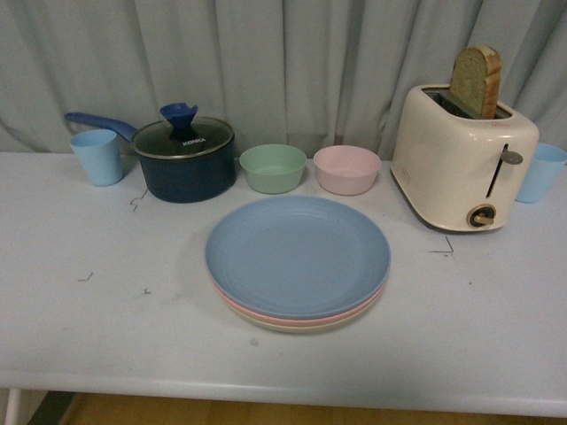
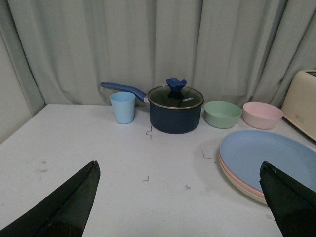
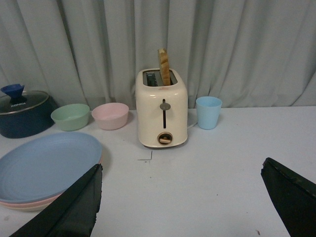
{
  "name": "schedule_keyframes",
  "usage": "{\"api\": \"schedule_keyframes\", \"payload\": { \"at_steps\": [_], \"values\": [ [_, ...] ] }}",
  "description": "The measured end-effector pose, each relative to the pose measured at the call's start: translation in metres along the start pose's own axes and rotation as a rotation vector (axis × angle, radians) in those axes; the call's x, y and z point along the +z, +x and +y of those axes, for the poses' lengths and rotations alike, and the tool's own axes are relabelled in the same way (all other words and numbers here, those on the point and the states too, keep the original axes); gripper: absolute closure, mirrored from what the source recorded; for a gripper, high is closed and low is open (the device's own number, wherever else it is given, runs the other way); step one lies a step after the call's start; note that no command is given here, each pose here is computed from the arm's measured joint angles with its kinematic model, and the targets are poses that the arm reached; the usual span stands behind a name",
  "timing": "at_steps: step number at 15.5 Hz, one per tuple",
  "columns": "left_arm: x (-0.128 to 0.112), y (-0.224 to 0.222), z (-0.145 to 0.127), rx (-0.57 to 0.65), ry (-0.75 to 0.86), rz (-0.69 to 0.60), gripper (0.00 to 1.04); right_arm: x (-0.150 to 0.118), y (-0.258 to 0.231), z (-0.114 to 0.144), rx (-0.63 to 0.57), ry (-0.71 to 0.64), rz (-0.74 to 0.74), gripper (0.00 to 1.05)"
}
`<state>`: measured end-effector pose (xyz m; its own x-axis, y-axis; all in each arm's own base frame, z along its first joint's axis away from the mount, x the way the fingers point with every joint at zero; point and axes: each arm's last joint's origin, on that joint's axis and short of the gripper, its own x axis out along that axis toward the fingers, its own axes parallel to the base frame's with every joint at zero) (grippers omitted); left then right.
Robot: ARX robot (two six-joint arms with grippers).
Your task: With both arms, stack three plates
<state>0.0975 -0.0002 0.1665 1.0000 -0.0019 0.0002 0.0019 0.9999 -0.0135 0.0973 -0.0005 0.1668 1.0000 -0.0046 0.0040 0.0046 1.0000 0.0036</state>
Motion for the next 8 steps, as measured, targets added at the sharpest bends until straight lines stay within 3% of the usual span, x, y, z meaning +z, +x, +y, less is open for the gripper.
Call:
{"api": "schedule_keyframes", "payload": {
  "at_steps": [8],
  "values": [
    [0.0,0.0,0.0,0.0,0.0,0.0,0.07,0.0,0.0,0.0,0.0,0.0,0.0,0.06]
  ]
}}
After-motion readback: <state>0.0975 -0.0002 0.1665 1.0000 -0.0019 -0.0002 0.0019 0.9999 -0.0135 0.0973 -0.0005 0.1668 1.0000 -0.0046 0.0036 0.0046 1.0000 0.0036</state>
